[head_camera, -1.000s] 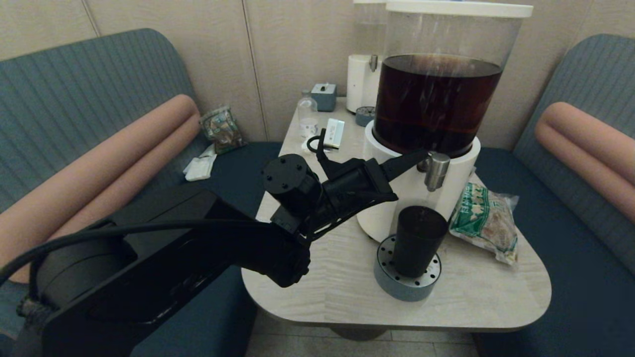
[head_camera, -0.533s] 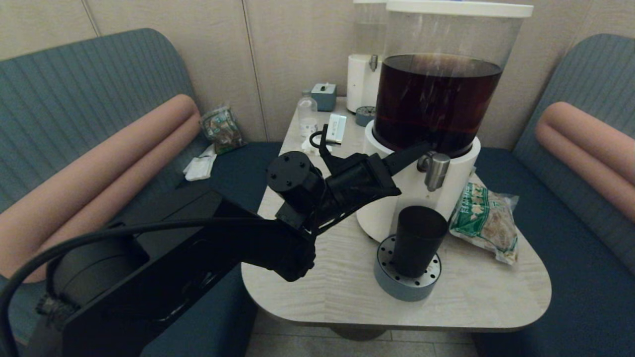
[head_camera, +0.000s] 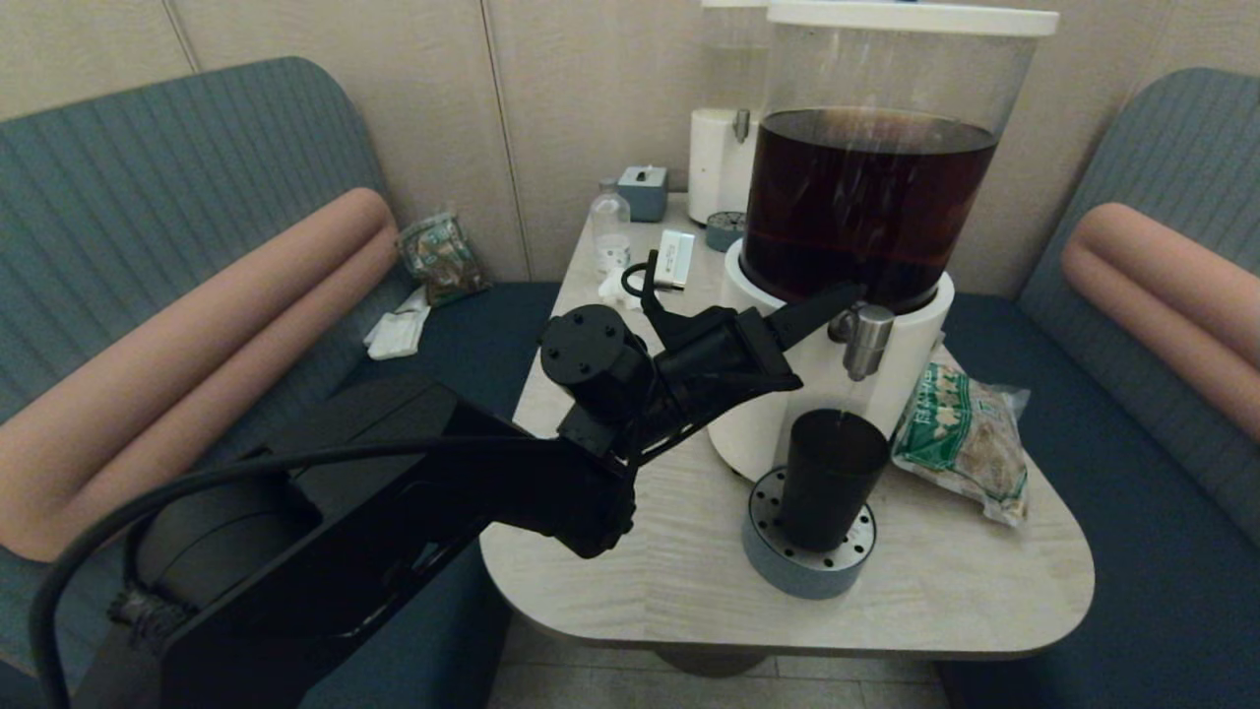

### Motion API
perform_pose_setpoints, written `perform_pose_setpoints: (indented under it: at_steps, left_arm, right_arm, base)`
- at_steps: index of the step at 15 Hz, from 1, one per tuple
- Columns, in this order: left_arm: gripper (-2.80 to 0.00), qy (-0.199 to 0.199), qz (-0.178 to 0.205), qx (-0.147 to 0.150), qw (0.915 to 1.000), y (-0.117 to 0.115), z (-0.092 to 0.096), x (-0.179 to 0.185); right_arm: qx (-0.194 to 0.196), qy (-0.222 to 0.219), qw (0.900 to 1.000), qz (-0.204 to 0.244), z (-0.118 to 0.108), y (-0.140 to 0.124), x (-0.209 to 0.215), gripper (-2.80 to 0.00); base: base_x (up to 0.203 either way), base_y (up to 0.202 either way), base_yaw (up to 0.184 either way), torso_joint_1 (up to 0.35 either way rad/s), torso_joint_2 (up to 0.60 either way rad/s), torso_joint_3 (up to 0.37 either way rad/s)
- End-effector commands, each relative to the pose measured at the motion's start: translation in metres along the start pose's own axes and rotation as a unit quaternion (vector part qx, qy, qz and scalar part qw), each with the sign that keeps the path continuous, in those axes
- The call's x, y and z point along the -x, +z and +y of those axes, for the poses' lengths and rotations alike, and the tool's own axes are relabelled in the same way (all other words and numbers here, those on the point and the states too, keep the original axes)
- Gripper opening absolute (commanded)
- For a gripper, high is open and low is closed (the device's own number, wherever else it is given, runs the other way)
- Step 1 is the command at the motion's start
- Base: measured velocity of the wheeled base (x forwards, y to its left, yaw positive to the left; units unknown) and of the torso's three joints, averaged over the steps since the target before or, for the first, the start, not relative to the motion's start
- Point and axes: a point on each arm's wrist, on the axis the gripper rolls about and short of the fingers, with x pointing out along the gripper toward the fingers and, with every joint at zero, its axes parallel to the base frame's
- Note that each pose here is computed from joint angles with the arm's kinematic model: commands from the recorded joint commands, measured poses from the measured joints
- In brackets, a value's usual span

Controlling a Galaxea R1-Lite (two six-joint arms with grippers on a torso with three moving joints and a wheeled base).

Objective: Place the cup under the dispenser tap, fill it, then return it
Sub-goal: Turn off the faucet

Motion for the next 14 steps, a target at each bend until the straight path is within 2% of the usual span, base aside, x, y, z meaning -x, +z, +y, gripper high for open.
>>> perform_pose_setpoints:
  at_steps: [1,6,14]
  left_arm:
    - [-2.8,-0.004,0.003,0.004,1.0,-0.004,0.002,-0.002]
    - [-2.8,-0.008,0.01,0.011,0.9999,-0.016,0.005,-0.008]
    - [-2.8,-0.015,0.011,0.013,0.9997,-0.018,0.005,-0.017]
  right_arm:
    - [0.0,0.001,1.0,0.001,0.0,0.0,0.0,-2.8]
    - [0.0,0.0,1.0,0.001,0.0,0.0,0.0,-2.8]
    - [0.0,0.001,1.0,0.001,0.0,0.0,0.0,-2.8]
  base:
    - [0.0,0.0,0.0,0.0,0.0,0.0]
    - [0.0,0.0,0.0,0.0,0.0,0.0]
    - [0.0,0.0,0.0,0.0,0.0,0.0]
